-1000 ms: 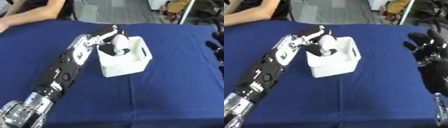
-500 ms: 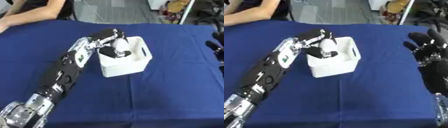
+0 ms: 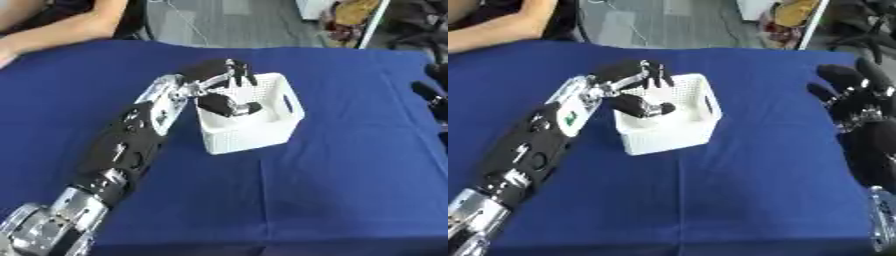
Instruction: Pick up objects on the table and place them in the box.
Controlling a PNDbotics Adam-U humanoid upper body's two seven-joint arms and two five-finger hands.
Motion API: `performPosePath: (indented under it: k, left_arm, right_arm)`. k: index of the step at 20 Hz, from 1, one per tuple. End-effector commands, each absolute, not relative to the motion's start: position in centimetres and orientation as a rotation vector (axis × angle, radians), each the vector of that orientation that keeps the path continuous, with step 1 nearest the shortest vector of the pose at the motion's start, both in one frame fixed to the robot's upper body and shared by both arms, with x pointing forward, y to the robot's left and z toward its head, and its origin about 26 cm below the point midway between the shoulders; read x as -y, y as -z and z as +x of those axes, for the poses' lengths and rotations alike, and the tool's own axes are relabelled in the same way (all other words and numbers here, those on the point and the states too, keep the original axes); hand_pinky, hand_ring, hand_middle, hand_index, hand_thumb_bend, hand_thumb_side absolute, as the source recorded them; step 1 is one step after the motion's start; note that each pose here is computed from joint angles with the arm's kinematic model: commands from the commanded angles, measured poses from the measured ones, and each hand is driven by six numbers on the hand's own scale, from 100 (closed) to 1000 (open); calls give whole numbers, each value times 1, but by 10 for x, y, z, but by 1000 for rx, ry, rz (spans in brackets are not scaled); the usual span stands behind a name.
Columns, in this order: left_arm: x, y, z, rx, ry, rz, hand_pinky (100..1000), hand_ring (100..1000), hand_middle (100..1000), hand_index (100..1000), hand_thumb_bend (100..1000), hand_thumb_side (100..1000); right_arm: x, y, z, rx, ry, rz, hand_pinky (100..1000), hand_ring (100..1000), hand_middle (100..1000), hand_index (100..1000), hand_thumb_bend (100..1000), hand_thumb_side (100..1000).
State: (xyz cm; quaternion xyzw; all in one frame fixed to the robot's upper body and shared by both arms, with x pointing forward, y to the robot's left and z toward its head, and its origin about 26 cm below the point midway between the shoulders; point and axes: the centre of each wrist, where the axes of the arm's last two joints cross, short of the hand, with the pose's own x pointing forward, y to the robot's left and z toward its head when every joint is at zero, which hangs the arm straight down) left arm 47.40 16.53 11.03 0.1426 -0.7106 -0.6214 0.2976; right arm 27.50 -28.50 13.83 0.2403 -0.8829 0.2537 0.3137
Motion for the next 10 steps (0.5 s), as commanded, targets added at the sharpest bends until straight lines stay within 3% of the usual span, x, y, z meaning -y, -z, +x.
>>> performPosePath:
  k: [1,5,7,8,9,10]
  left_arm:
    - [-165,-119,476,1909,1650,399,518,608,731,783,488,779]
    - [-166,-119,476,1907,1649,403,524,611,733,783,443,780]
    - [-167,-119,476,1920,1625,401,578,697,780,802,436,883]
    - [-167,-119,476,1934,1610,396,568,683,771,796,429,866]
    - [-167,-120,475,1954,1593,388,663,779,859,879,535,988]
    - [-166,-122,475,1987,1570,379,663,779,859,879,535,988]
  right_arm:
    - [285,-146,275,2347,-692,637,971,1000,891,1000,157,591]
    - [285,-146,274,2347,-691,636,972,1000,891,1000,156,591]
    - [285,-146,274,2346,-690,635,972,1000,891,1000,156,591]
    - [285,-146,274,2346,-690,635,972,1000,891,1000,156,590]
    - [285,-145,274,2345,-689,635,972,1000,891,1000,155,590]
    - [285,-145,274,2345,-688,634,972,1000,891,1000,155,590]
